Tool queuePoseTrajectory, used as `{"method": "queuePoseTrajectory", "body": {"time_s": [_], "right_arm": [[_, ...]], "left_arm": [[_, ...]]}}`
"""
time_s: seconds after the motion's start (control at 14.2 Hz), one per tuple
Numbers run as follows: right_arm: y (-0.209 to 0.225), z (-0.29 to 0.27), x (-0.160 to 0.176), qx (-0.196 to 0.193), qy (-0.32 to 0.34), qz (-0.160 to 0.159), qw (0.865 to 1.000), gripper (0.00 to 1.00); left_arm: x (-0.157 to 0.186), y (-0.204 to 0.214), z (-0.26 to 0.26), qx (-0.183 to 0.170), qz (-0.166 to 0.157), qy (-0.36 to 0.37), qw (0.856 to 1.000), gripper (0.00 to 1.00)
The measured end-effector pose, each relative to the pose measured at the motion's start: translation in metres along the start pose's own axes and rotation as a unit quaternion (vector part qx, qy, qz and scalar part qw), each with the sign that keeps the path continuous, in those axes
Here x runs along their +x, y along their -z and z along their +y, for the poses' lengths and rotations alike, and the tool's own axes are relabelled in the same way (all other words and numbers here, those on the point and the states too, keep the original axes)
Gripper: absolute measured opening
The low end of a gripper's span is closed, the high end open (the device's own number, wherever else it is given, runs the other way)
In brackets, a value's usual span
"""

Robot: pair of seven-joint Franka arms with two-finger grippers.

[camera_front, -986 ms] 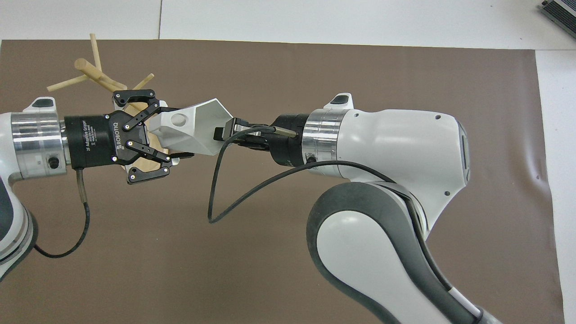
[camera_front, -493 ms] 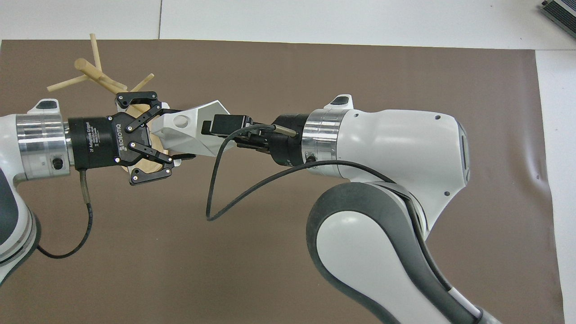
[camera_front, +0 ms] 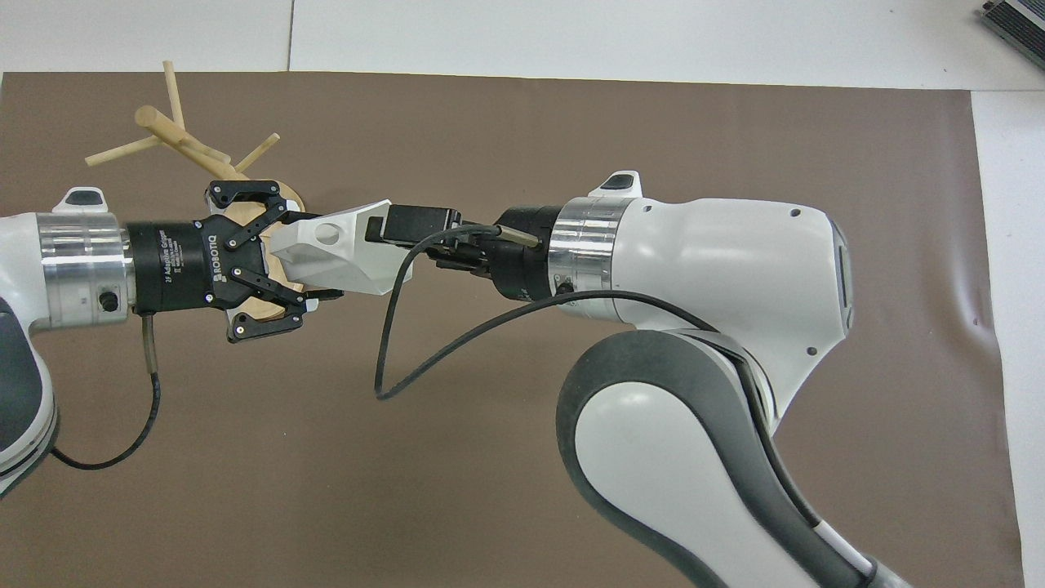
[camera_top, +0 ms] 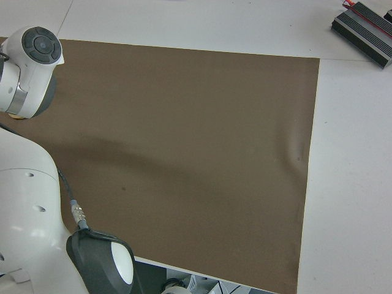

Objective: Hang cup on rack
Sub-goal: 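Grasp the mug with the left gripper while the right gripper releases it, then move the mug onto a peg while the right gripper withdraws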

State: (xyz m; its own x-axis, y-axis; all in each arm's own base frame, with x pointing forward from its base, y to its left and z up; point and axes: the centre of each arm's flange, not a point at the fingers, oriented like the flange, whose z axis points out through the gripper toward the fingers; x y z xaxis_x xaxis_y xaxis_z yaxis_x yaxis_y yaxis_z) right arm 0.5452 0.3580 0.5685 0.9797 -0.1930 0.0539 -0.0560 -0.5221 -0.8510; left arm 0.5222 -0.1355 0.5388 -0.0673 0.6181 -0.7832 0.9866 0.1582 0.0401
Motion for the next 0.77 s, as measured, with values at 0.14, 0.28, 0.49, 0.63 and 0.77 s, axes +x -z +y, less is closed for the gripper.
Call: {"method": "queuePoseTrajectory", "body": {"time_s": [0.14, 0.28, 0.49, 0.63, 0.77], "right_arm": [[0.003, 0.003, 0.004, -0.001, -0.002, 0.004, 1.000, 1.00], [0.011, 0.009, 0.014, -0.005, -0.005, 0.013, 1.000, 1.00], [0.031, 0.027, 0.036, -0.038, 0.014, 0.039, 0.998, 1.00], [0.043, 0.038, 0.049, -0.059, 0.024, 0.053, 0.997, 1.00], [0.054, 0.049, 0.060, -0.083, 0.036, 0.065, 0.994, 1.00]], "left_arm": [[0.012, -0.002, -0.001, 0.004, 0.023, 0.025, 0.999, 0.76], [0.023, -0.002, -0.003, 0.002, 0.044, 0.067, 0.997, 0.76], [0.036, -0.001, -0.003, -0.017, 0.095, 0.133, 0.986, 0.76], [0.043, -0.001, -0.001, -0.044, 0.101, 0.163, 0.980, 0.76], [0.050, -0.003, 0.000, -0.066, 0.103, 0.185, 0.975, 0.76]]}}
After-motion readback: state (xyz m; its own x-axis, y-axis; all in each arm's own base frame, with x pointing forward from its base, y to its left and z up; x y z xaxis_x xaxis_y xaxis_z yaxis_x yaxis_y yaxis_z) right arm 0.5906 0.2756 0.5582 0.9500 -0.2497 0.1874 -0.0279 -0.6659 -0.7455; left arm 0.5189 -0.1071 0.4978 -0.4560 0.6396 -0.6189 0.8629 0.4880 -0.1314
